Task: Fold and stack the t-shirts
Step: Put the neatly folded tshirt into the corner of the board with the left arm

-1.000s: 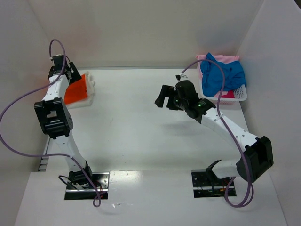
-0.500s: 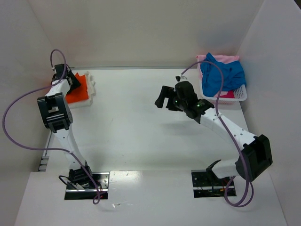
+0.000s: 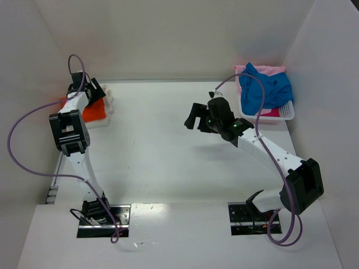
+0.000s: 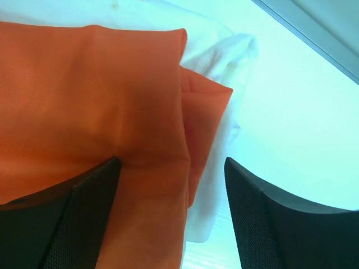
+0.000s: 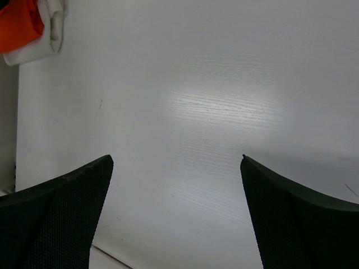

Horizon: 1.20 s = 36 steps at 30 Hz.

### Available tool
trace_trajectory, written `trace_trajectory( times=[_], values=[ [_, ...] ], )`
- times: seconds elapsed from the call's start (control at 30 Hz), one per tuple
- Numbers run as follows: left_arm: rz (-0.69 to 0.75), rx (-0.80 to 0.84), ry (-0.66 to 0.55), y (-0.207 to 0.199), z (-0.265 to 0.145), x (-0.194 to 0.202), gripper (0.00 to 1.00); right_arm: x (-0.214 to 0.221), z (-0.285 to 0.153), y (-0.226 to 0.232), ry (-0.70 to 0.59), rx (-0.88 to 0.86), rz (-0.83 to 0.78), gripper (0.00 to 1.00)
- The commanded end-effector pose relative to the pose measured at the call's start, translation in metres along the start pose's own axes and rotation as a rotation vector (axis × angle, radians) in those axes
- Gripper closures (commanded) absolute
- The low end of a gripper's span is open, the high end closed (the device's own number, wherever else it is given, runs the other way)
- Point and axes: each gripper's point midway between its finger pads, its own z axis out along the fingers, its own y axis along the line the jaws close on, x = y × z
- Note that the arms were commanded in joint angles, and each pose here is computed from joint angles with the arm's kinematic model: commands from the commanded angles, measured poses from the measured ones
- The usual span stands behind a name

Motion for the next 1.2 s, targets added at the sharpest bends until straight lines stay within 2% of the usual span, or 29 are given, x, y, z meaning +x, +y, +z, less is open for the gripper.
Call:
trace_trajectory(
  times=[0.0, 0.13, 0.33, 0.5, 0.53, 0.57, 0.67, 0.7, 0.87, 0.9, 0.97, 1.0, 1.1, 1.17],
  values=[
    [0.008, 0.023, -0.089, -0.008, -0.021, -0.032, 0.17, -0.009, -0.007, 0.001, -0.052, -0.016, 0.008, 0.0],
    [0.013, 0.009, -0.036, -0.001, -0.008, -0.026, 0.16, -0.01, -0.012, 0.001, -0.06, -0.021, 0.017, 0.0],
    [0.052, 0.192, 0.046, -0.027, -0.001, -0.002, 0.34, -0.011, -0.017, -0.002, -0.074, -0.008, 0.018, 0.0],
    [0.09, 0.229, 0.054, -0.032, -0.018, 0.001, 0.35, -0.008, -0.015, -0.004, -0.067, -0.002, 0.027, 0.0],
    [0.091, 0.217, 0.042, -0.031, -0.022, -0.003, 0.33, -0.013, -0.019, -0.001, -0.081, -0.013, 0.027, 0.0],
    [0.094, 0.21, 0.019, -0.032, -0.029, -0.011, 0.27, -0.018, -0.02, 0.0, -0.096, -0.009, 0.028, 0.0],
    [0.12, 0.207, -0.048, -0.039, -0.069, -0.038, 0.18, -0.04, -0.028, -0.004, -0.14, 0.022, 0.02, 0.0],
    [0.128, 0.223, -0.102, -0.047, -0.096, -0.056, 0.13, -0.055, -0.034, -0.002, -0.177, 0.034, 0.027, 0.0],
    [0.169, 0.305, -0.201, -0.073, -0.184, -0.09, 0.05, -0.107, -0.044, -0.003, -0.279, 0.066, 0.0, 0.0],
    [0.182, 0.35, -0.238, -0.083, -0.214, -0.099, 0.05, -0.121, -0.047, -0.002, -0.312, 0.076, 0.007, 0.0],
    [0.193, 0.384, -0.266, -0.091, -0.243, -0.104, 0.05, -0.134, -0.047, -0.005, -0.333, 0.101, -0.015, 0.0],
    [0.202, 0.419, -0.276, -0.097, -0.266, -0.101, 0.04, -0.146, -0.053, -0.005, -0.363, 0.107, -0.027, 0.0],
    [0.214, 0.465, -0.25, -0.102, -0.297, -0.079, 0.04, -0.175, -0.066, -0.009, -0.455, 0.157, -0.044, 0.0],
    [0.243, 0.443, -0.197, -0.096, -0.298, -0.05, 0.04, -0.189, -0.069, -0.03, -0.483, 0.253, -0.044, 0.0]
  ],
)
